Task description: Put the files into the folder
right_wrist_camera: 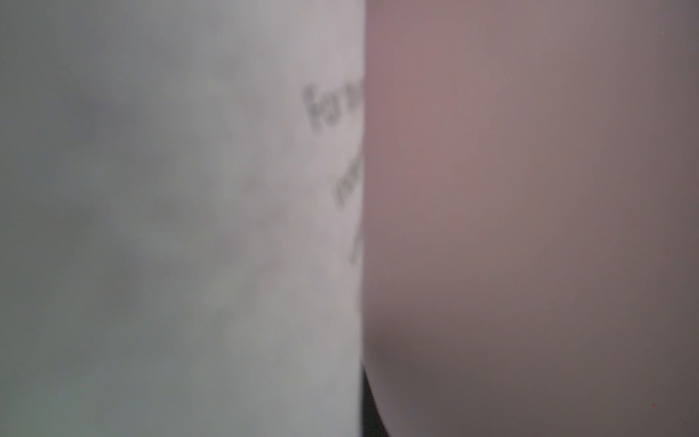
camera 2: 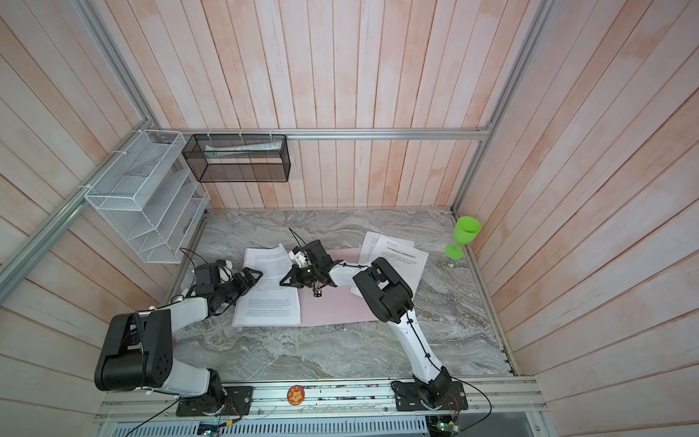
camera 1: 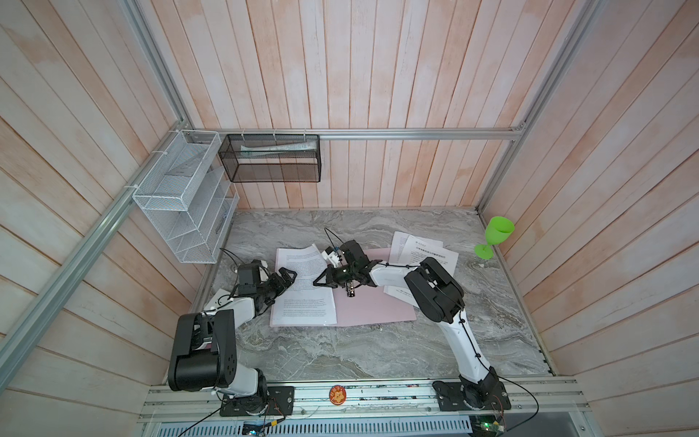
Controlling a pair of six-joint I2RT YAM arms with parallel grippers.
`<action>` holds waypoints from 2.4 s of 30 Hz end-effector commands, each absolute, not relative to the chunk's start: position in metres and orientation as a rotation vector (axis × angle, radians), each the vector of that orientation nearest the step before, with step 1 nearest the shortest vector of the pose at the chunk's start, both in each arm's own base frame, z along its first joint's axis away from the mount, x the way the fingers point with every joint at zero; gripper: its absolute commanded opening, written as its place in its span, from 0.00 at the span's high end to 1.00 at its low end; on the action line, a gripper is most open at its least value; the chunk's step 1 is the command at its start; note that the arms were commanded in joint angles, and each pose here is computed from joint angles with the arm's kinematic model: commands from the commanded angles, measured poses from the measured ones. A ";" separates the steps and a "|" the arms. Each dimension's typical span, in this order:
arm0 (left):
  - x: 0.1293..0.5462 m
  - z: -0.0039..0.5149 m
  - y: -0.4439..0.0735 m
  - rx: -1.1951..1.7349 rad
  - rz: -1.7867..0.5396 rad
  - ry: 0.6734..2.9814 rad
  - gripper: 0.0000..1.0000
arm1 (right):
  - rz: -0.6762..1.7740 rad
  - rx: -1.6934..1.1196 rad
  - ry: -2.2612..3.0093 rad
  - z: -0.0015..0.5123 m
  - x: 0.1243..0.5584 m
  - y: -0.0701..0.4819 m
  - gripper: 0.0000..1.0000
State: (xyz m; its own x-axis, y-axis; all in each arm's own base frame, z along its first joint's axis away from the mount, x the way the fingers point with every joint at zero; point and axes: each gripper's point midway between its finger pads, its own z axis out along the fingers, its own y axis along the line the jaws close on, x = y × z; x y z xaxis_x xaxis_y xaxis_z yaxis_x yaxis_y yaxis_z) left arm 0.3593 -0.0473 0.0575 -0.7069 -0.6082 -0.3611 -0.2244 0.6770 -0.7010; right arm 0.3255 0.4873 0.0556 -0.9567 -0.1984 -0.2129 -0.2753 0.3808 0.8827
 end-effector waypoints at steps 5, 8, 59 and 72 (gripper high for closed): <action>0.368 0.065 -0.048 -0.616 -0.884 2.269 0.02 | 1.686 -0.474 2.514 0.068 0.321 0.504 1.00; 0.369 0.066 -0.049 -0.613 -0.886 2.268 0.03 | 1.695 -0.474 2.511 0.070 0.319 0.506 1.00; 0.307 0.106 -0.074 -0.420 -1.056 2.265 0.72 | 1.438 -0.122 2.508 0.074 0.310 0.356 0.64; 0.320 0.135 -0.071 -0.393 -1.034 2.215 1.00 | 1.327 -0.195 2.527 0.089 0.319 0.339 0.76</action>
